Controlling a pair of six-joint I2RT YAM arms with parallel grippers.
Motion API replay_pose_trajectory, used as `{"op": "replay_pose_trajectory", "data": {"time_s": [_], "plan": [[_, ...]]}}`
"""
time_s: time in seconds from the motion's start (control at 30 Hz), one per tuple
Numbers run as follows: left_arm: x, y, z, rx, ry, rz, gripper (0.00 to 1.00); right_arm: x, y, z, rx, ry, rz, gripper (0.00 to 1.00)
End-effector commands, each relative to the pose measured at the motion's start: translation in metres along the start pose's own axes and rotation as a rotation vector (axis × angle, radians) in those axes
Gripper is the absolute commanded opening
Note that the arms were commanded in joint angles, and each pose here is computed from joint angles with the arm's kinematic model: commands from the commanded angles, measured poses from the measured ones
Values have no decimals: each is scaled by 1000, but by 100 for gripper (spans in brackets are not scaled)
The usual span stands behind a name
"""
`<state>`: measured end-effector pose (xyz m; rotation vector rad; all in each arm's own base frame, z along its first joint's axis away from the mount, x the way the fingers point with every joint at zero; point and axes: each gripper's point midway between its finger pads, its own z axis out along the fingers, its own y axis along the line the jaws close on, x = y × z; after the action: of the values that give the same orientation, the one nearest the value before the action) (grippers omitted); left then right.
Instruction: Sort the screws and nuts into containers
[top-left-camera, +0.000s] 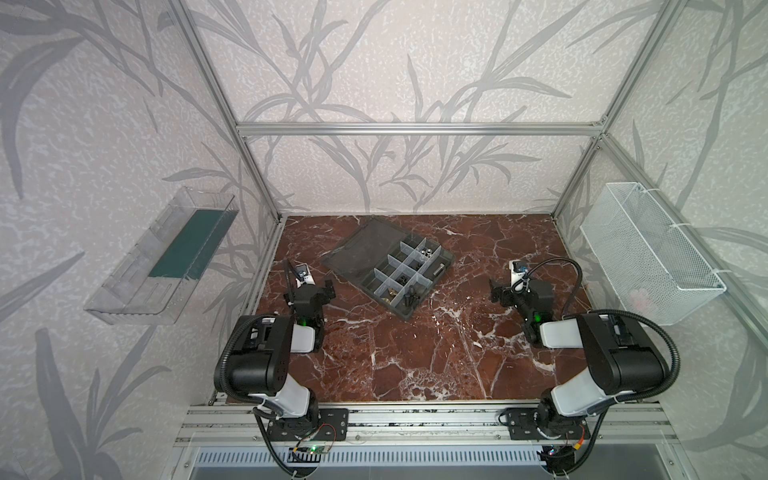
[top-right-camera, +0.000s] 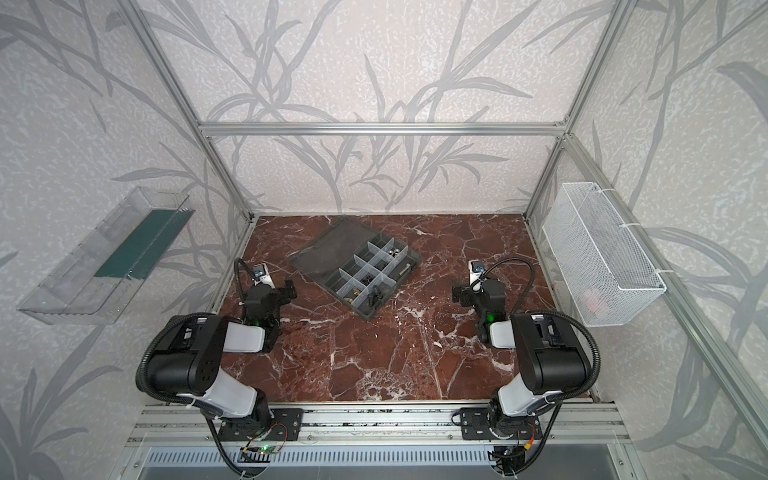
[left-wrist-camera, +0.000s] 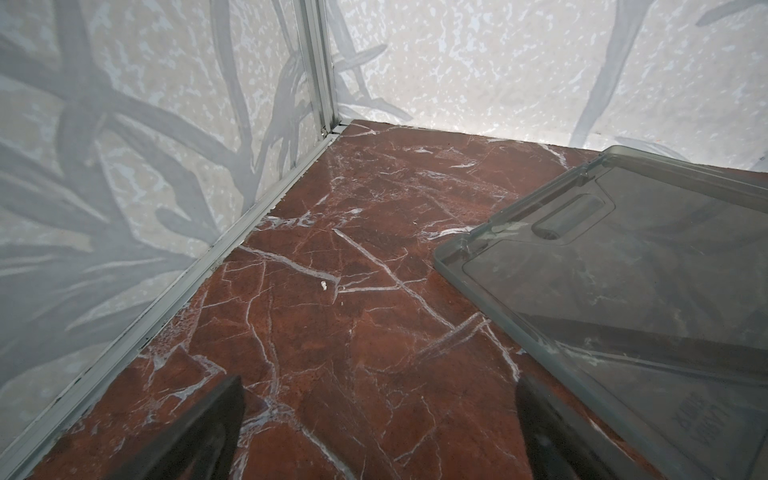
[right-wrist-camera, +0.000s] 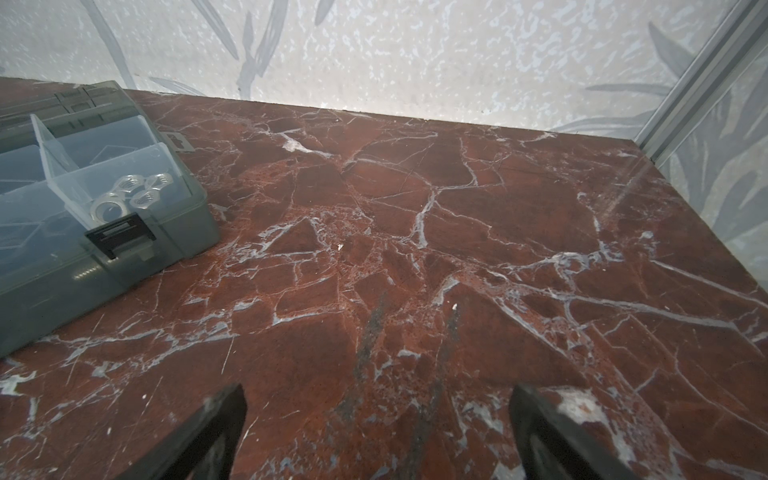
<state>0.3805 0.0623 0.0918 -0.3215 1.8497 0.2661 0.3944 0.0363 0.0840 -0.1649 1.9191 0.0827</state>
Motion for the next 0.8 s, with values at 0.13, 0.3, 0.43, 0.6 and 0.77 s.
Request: {"op": "replay_pose_trajectory", "data": {"time_s": [0.13, 0.3, 0.43, 0.6, 0.77], "plan": [[-8, -1, 3, -4, -18, 5, 99, -10, 1, 1, -3, -39, -9, 99], [-8, -1, 2, -2, -19, 4, 99, -11, 1, 1, -3, -39, -10, 99], [-8, -1, 2, 0, -18, 3, 99, -10, 1, 1, -3, -39, -10, 99], [-8, -1, 2, -1, -19, 4, 100, -10, 1, 1, -3, -38, -9, 99], [-8, -1, 2, -2, -20, 4, 99, -10, 1, 1, -3, -38, -10, 99]]}}
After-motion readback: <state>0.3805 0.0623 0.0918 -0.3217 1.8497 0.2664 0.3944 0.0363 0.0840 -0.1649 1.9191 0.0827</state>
